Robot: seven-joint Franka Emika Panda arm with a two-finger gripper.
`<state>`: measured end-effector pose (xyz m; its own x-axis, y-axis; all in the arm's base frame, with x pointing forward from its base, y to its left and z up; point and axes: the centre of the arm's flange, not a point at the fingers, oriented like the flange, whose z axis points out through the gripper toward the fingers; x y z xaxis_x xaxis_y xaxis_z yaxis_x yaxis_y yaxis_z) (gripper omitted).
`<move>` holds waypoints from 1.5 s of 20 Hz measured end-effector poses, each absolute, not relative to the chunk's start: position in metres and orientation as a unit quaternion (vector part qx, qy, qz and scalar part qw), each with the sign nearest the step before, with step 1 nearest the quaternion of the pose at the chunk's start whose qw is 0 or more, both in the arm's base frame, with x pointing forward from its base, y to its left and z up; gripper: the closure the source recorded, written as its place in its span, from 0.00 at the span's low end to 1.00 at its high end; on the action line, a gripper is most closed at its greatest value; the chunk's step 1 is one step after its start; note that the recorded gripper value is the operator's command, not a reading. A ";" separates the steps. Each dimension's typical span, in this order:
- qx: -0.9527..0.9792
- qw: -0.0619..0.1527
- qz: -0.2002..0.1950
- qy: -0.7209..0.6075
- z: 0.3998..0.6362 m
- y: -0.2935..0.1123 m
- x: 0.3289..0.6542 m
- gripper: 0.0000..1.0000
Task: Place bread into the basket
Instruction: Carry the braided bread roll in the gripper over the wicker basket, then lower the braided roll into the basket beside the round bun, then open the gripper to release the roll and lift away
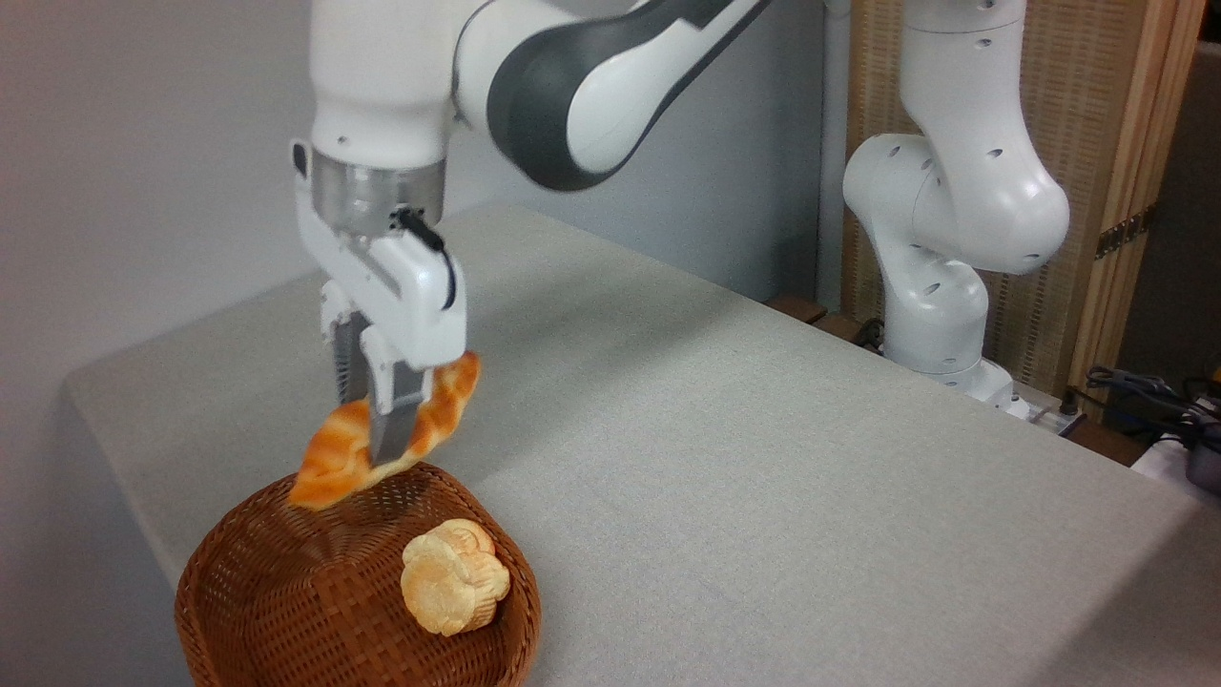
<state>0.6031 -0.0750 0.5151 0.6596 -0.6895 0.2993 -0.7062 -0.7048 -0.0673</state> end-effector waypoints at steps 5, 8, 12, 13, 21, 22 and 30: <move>0.915 0.016 0.191 -0.355 0.485 -0.073 0.631 0.00; 0.915 0.014 0.194 -0.352 0.472 -0.073 0.638 0.00; 0.915 0.014 0.195 -0.352 0.473 -0.073 0.639 0.00; 0.915 0.013 0.196 -0.352 0.473 -0.073 0.639 0.00; 0.921 0.031 0.158 -0.353 0.565 -0.050 0.609 0.00; 0.921 0.036 0.148 -0.357 0.578 -0.051 0.603 0.00; 0.927 0.036 0.072 -0.365 0.583 -0.060 0.584 0.00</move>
